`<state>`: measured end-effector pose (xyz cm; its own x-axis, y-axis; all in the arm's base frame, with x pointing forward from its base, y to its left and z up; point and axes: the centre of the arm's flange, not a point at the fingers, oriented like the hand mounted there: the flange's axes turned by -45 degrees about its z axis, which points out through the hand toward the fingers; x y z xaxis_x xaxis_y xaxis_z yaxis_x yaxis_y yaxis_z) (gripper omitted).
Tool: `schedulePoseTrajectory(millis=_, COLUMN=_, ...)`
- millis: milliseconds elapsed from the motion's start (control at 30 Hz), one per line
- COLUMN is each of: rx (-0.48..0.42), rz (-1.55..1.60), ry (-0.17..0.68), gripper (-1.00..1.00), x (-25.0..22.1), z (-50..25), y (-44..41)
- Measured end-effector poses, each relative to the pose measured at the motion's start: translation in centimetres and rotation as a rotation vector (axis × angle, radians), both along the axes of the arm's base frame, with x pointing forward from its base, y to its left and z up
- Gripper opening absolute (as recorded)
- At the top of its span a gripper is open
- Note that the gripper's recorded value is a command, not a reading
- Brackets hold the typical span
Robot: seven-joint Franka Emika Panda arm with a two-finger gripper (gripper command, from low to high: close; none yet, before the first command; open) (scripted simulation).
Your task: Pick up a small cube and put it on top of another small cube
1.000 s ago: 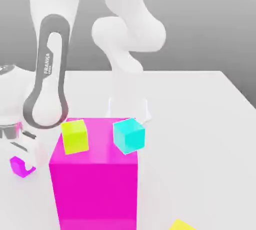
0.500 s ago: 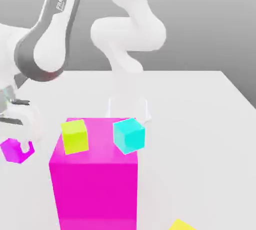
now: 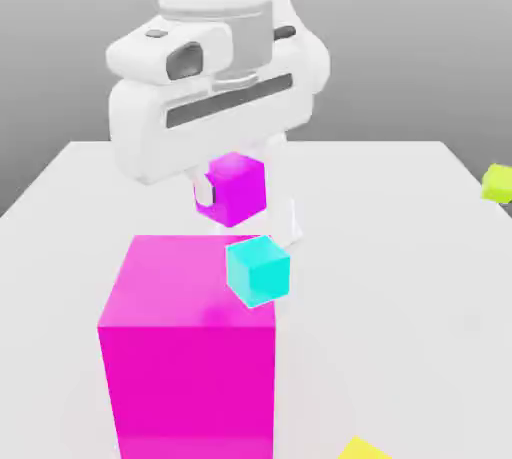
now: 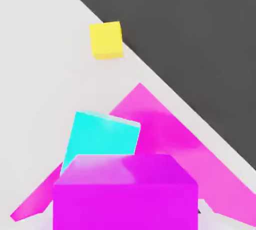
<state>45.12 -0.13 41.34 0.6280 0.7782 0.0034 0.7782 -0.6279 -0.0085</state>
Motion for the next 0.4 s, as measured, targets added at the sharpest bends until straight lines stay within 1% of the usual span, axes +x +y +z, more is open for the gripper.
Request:
schedulePoseTrajectory(millis=33, rx=-0.002, rz=0.008, ry=-0.001, gripper=-1.0, x=-0.1, z=-1.4, y=0.2)
schedulePoseTrajectory(millis=67, rx=-0.003, rz=0.012, ry=-0.002, gripper=1.0, x=-0.2, z=-2.2, y=0.3)
schedulePoseTrajectory(millis=267, rx=-0.006, rz=0.014, ry=-0.003, gripper=1.0, x=-0.2, z=-2.7, y=0.3)
schedulePoseTrajectory(millis=400, rx=-0.008, rz=0.017, ry=-0.005, gripper=1.0, x=-0.1, z=1.7, y=0.4)
